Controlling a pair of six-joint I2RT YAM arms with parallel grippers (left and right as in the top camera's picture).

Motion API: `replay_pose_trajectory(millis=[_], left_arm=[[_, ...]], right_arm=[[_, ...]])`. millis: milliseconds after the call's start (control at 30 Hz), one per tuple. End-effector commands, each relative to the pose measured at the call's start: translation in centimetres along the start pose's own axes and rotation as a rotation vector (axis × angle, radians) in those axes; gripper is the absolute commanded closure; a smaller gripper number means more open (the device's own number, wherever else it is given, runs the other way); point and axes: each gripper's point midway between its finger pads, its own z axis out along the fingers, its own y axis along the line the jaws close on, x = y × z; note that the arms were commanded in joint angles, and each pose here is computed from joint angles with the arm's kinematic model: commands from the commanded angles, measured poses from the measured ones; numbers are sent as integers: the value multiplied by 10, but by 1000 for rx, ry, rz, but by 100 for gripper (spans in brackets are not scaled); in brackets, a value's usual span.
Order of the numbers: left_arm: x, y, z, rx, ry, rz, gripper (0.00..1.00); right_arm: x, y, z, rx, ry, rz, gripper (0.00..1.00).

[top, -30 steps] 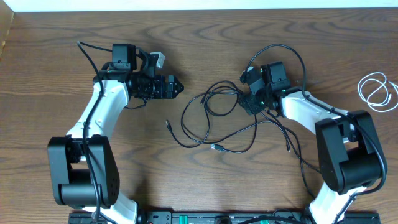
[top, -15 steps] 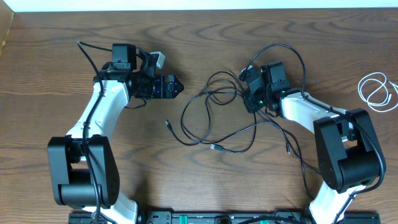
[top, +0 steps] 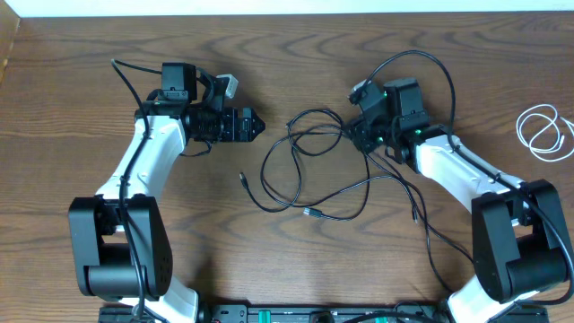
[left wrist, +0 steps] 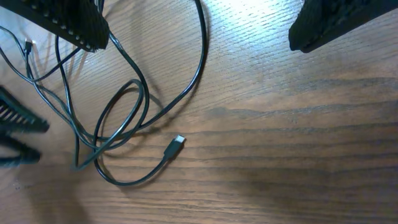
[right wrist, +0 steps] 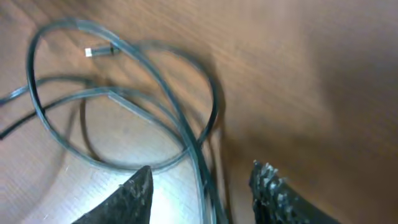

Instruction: Untangle cables

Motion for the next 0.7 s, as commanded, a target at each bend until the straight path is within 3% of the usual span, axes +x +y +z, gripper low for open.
replay_pose_trajectory(millis=[0,167,333,667], left_arm=[[-1,-1,-5,-10,-12,0,2],[-1,-1,-5,-10,-12,0,2],[-1,-1,-5,-10,-12,0,2],[0,0,-5,-10,-10,-2,2]], right_arm=[[16,12,-1,-49,64,97,53],[60,30,-6,-73,255,163,55],[89,27,-12,16,382,155,57],[108,25,-17,186,459,269,57]])
